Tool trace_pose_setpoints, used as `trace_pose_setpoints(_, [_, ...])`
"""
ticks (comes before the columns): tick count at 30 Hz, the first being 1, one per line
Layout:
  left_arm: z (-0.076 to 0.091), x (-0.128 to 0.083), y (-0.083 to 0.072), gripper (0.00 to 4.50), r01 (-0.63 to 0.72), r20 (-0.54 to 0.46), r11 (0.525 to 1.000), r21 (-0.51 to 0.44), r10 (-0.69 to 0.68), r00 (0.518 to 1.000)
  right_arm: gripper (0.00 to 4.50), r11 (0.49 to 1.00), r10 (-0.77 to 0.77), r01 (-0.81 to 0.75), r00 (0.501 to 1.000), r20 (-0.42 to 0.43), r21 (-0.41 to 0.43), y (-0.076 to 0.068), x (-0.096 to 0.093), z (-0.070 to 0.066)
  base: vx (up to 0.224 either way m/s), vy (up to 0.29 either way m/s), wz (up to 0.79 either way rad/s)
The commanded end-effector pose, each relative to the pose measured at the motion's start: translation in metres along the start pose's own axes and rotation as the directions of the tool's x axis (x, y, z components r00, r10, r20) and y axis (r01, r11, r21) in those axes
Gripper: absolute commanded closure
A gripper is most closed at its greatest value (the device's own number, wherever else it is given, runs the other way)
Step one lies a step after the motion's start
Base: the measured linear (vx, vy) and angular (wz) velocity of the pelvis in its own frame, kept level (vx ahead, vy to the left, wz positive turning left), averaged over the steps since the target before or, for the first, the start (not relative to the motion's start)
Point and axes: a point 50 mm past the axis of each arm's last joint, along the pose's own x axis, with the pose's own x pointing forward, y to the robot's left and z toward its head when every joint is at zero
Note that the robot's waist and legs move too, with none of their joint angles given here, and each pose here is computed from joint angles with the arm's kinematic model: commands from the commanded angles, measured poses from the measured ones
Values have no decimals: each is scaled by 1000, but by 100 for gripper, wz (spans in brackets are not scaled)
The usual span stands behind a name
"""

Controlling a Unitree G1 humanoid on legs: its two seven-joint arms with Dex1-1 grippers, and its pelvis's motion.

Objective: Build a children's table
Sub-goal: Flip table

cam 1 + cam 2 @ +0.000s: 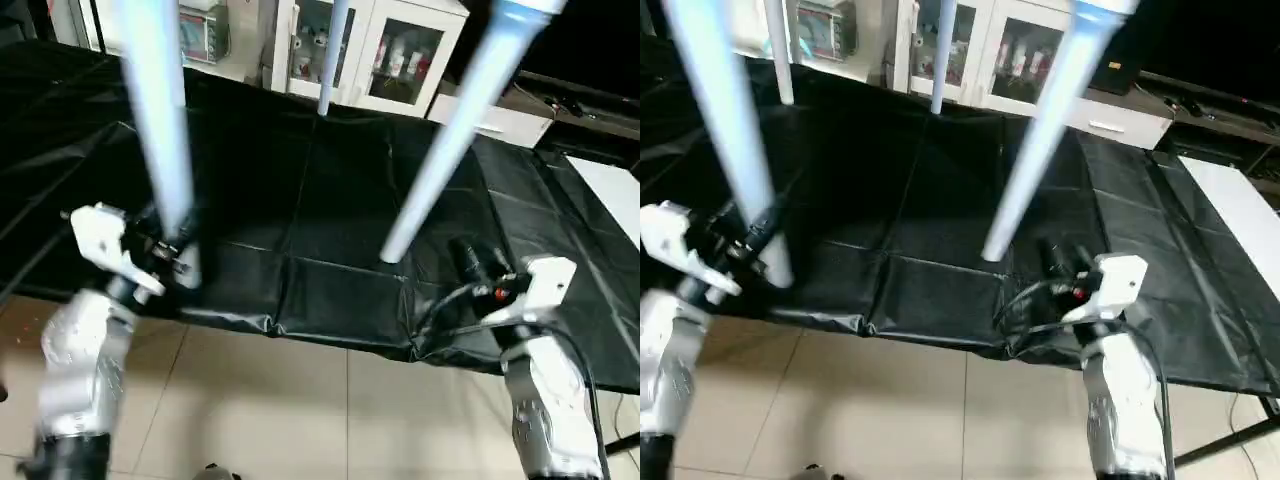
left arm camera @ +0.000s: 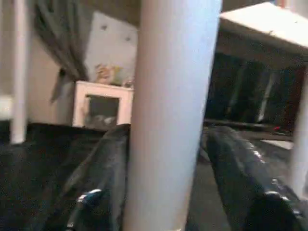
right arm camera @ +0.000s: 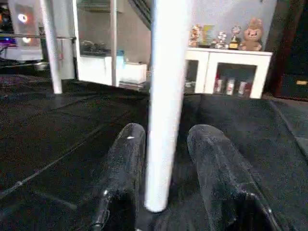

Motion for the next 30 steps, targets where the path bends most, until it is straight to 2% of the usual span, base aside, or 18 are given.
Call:
trace_pose_setpoints(1, [3,0,-9,143,19,22,1000,9,-19,1000,286,1000,-14,14,1000,-5,-3,-2,-5,4,0,0,0])
trace_pose_setpoints(3, [1,-5,-6,127,-65,10,997,37,64,998,286,1000,3,-3,1000,-25,-1,2,-8,4,0,0,0])
trace_pose_setpoints(6, [1,-12,-3,127,-161,-1,985,59,161,987,286,999,30,-30,998,-53,-10,7,-12,4,0,0,0])
trace_pose_setpoints(8, [0,-18,-6,127,-194,-21,978,73,196,980,286,999,39,-40,996,-76,-17,9,-14,3,0,0,0])
trace_pose_setpoints(10, [-5,-30,-16,127,-250,-74,964,90,257,964,286,998,56,-58,992,-117,-13,16,-16,0,0,0,0])
trace_pose_setpoints(12, [-3,-34,-19,127,-291,-54,951,101,297,953,286,998,67,-69,990,-122,-12,20,-15,1,0,0,0])
trace_pose_setpoints(16, [3,-37,-24,127,-319,-11,943,91,321,947,286,996,84,-85,988,-128,-3,23,-15,1,0,0,0])
trace_pose_setpoints(18, [6,-39,-29,127,-355,-7,928,116,358,934,286,998,65,-66,987,-148,2,21,-17,1,0,0,0])
trace_pose_setpoints(25, [5,-48,-37,127,-397,-70,896,200,417,906,286,1000,10,-14,985,-170,-21,19,-23,1,0,0,0])
trace_pose_setpoints(28, [5,-51,-38,127,-403,-90,900,166,421,903,286,999,-23,18,989,-144,-37,17,-21,6,0,0,0])
trace_pose_setpoints(30, [5,-51,-38,127,-402,-89,898,181,421,903,286,999,-23,18,989,-144,-37,18,-20,6,0,0,0])
